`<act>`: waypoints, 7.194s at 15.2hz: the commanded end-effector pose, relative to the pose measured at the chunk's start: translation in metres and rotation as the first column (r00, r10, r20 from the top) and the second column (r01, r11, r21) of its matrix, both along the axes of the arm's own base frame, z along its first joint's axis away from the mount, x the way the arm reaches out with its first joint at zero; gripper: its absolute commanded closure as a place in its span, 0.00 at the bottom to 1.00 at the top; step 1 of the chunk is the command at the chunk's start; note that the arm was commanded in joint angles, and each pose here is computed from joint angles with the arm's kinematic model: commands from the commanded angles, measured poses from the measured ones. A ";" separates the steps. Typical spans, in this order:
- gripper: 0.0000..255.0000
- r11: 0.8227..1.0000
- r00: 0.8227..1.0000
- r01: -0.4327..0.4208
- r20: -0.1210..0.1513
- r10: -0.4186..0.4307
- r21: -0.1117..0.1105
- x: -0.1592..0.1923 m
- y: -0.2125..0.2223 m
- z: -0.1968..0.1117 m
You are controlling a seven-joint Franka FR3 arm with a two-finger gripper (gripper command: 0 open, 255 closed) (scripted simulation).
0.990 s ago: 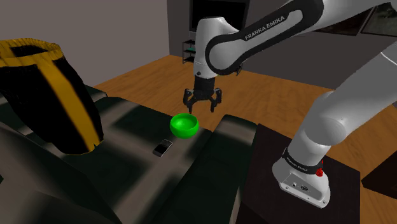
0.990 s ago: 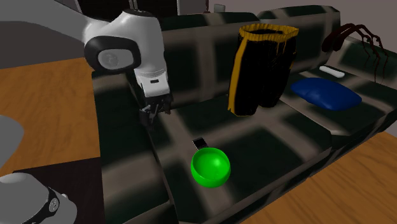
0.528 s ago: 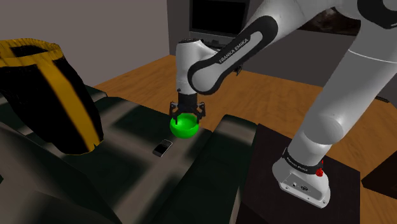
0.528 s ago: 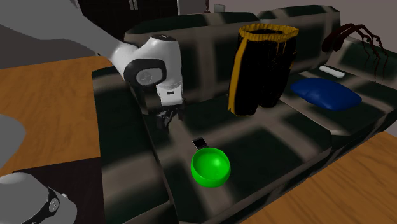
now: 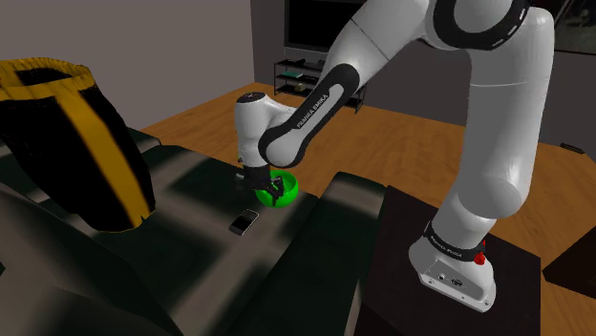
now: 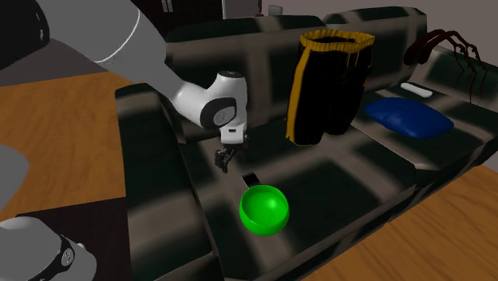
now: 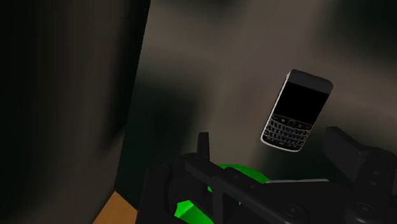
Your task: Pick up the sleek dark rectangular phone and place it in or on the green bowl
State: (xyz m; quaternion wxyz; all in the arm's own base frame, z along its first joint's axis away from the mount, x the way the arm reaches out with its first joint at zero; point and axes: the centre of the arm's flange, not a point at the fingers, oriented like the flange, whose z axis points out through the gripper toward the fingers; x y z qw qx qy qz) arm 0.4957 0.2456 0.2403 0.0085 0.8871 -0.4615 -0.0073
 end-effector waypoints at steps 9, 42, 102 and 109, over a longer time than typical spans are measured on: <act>0.00 0.978 0.979 0.203 -0.012 -0.203 -0.040 0.076 0.031 -0.096; 1.00 0.978 0.979 0.203 -0.012 -0.203 -0.040 0.075 0.029 -0.093; 1.00 0.978 0.979 0.203 -0.012 -0.203 -0.040 0.077 -0.138 -0.033; 0.00 0.978 0.979 0.203 -0.012 -0.203 -0.040 0.078 -0.138 -0.020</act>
